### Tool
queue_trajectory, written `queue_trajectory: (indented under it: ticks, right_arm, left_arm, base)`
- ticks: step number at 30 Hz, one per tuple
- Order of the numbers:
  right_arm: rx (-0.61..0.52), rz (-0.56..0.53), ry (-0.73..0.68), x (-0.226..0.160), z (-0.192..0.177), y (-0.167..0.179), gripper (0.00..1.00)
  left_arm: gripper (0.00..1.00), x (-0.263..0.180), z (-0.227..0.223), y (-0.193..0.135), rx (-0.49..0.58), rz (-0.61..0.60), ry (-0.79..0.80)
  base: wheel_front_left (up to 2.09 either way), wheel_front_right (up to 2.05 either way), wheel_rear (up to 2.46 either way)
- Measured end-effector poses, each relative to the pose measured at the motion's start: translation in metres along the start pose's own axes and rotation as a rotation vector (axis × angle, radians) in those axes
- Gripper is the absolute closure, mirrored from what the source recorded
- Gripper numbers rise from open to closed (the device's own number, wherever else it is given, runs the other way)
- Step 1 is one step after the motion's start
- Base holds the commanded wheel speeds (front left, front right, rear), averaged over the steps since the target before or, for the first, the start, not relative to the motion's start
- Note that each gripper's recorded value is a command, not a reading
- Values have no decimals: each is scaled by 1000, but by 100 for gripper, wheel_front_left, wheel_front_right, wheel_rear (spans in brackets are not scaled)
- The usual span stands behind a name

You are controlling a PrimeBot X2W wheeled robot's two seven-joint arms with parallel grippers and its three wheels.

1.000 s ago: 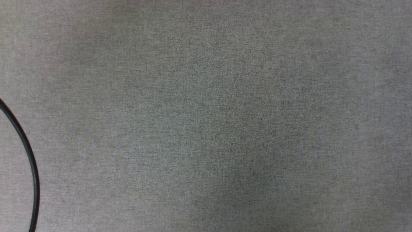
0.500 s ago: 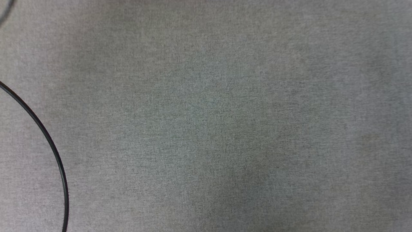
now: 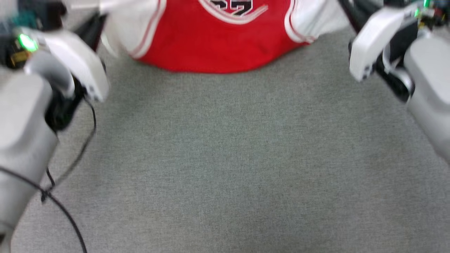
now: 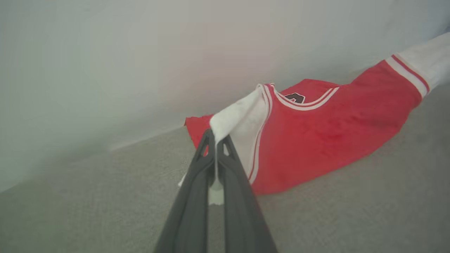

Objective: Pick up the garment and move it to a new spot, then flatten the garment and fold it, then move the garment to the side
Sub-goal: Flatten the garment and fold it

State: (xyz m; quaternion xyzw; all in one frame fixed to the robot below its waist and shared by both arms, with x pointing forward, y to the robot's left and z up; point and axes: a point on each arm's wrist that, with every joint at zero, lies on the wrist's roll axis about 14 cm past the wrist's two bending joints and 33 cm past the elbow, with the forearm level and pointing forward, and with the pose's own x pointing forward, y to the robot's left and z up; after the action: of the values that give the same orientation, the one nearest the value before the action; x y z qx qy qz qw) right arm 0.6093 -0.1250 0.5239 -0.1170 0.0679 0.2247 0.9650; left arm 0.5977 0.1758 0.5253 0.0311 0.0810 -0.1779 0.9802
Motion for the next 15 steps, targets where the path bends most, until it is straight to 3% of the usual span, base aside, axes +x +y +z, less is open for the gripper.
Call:
queue_trajectory:
  ticks: [7,15]
  right_arm:
    - [41,41,75,-55,-42,22,100]
    - [98,35,164,-123,-85,29,100]
  left_arm:
    - [100,-68,-54,-5,-116,59,77]
    - [100,-147,-108,-29,-155,103,211]
  base:
    - [0,0,0]
    - [0,0,0]
